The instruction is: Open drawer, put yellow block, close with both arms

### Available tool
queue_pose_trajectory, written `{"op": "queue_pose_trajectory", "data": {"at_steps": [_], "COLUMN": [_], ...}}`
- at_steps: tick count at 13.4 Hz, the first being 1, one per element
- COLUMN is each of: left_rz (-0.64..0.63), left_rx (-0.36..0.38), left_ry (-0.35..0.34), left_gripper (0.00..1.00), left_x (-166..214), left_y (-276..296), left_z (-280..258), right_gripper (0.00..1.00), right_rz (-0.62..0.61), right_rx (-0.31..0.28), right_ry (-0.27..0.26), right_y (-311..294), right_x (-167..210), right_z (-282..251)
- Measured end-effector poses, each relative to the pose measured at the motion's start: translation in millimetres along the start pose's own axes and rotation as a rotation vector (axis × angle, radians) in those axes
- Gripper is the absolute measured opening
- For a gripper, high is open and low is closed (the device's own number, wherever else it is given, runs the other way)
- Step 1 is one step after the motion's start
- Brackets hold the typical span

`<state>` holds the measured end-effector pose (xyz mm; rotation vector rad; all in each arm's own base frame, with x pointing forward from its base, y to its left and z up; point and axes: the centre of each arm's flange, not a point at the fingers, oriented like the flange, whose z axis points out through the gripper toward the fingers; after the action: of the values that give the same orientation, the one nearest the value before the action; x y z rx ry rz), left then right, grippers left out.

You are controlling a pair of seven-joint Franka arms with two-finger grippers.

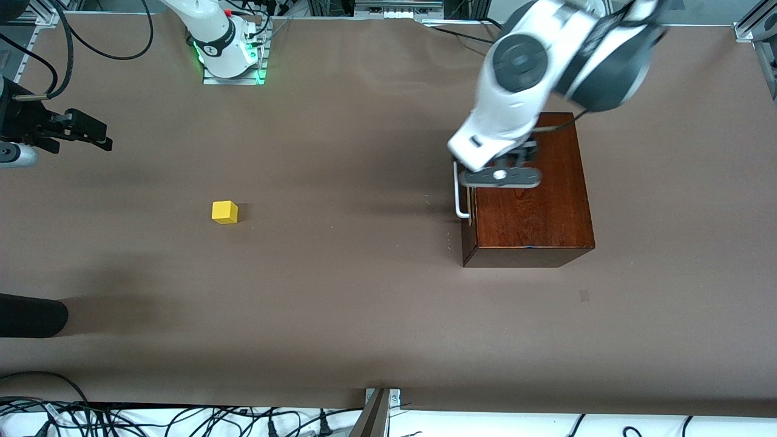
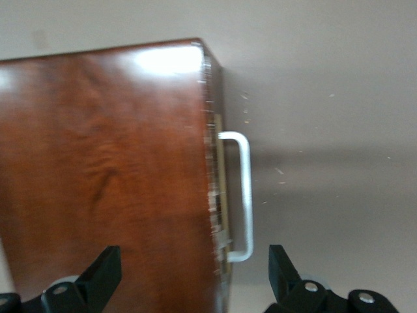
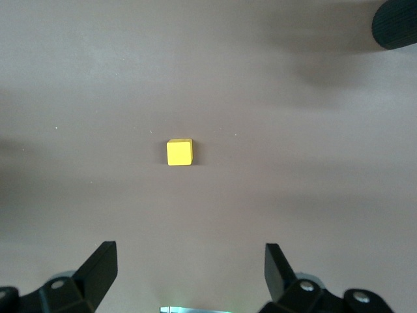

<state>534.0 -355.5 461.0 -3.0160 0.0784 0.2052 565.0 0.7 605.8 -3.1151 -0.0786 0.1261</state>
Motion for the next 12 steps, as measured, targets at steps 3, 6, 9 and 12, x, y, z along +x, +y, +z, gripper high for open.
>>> {"op": "queue_pose_trajectory", "data": {"at_steps": [3, 6, 9, 12], "left_rz": [0.018, 0.017, 0.003, -0.024], "left_rx": [0.001, 0.046, 0.077, 0.077], "left_ry": [-0.011, -0.027, -0.036, -0.034], "left_gripper": [1.0, 1.0, 1.0, 1.0], "left_x": [9.9, 9.4, 9.0, 3.3], "left_y": [29.0, 49.0, 59.9, 69.1], "left_z": [38.5, 69.1, 101.2, 120.8], "right_gripper": [1.0, 1.0, 1.0, 1.0], "right_rz": [-0.012, -0.032, -0.04, -0.067], "right_rx": [-0.001, -0.003, -0.004, -0.006], "right_ry": [0.007, 0.017, 0.024, 0.038], "right_y": [-7.0, -18.1, -22.8, -37.8], "right_x": [1.3, 3.2, 4.2, 5.7], "right_z": [-0.3, -0.5, -0.7, -0.3]}}
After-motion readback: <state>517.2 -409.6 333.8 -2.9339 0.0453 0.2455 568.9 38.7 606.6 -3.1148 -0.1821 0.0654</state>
